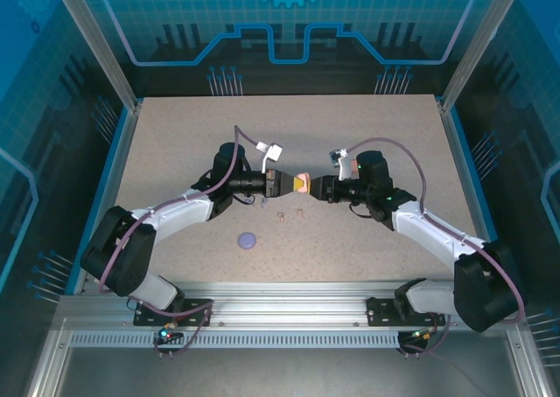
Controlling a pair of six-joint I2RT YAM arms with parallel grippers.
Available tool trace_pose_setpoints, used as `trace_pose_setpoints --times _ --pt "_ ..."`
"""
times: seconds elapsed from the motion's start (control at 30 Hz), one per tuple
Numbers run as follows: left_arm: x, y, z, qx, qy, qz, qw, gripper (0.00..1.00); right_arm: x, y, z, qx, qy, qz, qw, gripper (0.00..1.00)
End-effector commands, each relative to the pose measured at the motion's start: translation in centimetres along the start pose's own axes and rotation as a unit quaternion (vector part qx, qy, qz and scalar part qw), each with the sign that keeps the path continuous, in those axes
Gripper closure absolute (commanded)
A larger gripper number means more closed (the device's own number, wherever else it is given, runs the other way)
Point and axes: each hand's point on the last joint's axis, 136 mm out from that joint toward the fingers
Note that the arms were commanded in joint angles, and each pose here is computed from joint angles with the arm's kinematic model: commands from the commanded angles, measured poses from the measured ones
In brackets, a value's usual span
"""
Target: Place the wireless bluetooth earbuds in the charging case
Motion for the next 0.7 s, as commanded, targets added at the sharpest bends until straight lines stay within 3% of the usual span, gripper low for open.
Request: trace_pose_setpoints --times 0.0,0.3,0.5,0.57,0.67 --pt "0.1 -0.9 -1.4 0.016 0.027 -0.004 1.000 1.00 0.4 -0.7 1.0 -0.010 -0.013 -0.001 1.000 0.68" --pt "0.2 -0.5 -1.0 0.011 0.024 -0.001 1.000 1.00 0.5 -1.3 2.0 -0.021 -0.024 -0.001 0.999 1.00" --pt "0.3 -0.4 -0.5 0.006 0.016 -0.001 1.000 1.00 0.4 -1.2 1.9 -0.023 -0.015 0.002 1.000 1.00" --pt "0.3 -0.6 -0.2 0.006 0.004 -0.006 1.000 0.70 0.3 -1.2 1.5 -0.020 0.000 0.001 1.000 1.00" --pt "0.0 -1.0 0.1 0.010 -0.012 -0.014 1.000 0.38 0.0 -1.1 0.5 -0.016 0.035 0.004 0.999 1.00"
Point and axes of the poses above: each hand's point on the last joint's axis, 136 mm out from that joint toward the fingers, its own x axis out along the fingers, its own z axis along the line the jaws close on, y = z × x, and after that the axes turned 6 degrees about x, right-handed
